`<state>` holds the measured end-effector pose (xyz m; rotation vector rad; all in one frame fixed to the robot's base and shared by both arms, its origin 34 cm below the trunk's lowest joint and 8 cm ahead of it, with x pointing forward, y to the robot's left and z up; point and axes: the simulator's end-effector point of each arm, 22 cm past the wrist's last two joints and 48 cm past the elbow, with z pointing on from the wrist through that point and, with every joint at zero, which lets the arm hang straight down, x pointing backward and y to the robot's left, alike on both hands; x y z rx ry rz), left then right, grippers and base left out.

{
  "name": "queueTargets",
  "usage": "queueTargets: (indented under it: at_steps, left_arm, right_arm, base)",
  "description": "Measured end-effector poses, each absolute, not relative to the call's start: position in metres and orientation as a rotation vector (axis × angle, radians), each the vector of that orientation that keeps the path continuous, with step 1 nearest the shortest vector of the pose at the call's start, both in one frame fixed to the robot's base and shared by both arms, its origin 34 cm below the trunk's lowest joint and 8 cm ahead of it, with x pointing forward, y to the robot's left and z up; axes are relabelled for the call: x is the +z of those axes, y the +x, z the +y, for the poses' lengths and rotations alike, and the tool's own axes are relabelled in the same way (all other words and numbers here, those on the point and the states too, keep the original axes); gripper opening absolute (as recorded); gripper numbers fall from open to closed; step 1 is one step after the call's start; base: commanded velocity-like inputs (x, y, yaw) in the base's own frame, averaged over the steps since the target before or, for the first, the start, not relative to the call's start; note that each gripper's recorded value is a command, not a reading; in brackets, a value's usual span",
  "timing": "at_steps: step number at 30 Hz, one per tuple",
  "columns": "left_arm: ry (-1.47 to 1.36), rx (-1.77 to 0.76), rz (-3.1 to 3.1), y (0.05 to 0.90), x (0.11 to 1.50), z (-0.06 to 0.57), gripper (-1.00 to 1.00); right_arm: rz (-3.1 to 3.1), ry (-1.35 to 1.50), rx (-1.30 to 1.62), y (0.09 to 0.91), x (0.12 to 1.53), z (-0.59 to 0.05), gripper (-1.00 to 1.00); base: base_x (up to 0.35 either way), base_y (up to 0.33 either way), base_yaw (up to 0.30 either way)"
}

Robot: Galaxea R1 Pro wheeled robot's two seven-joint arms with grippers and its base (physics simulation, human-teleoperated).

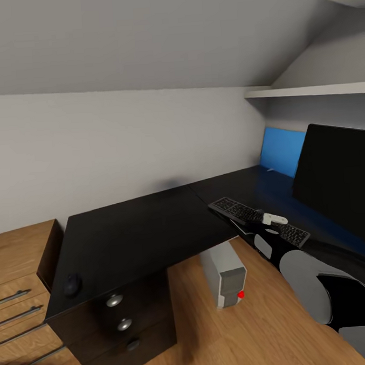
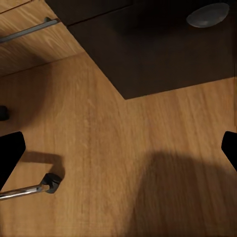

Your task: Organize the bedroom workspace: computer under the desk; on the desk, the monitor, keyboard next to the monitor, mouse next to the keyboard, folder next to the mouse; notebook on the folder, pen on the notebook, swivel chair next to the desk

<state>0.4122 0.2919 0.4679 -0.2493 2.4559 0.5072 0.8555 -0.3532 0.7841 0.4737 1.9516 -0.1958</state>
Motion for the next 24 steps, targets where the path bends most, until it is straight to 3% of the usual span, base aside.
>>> queueTargets:
  at_steps: [16, 24]
  left_arm:
    - [-0.252, 0.504, 2.442, 0.417, 0.472, 0.292, 1.0]
    - [-0.252, 0.503, 2.441, 0.417, 0.472, 0.292, 1.0]
  right_arm:
    - [1.934, 0.474, -0.187, 0.855, 0.795, -0.352, 1.0]
    - [1.935, 0.483, -0.153, 0.856, 0.795, -0.348, 1.0]
  base:
    - [0.0, 0.0, -0.162]
    - [0.0, 0.0, -0.037]
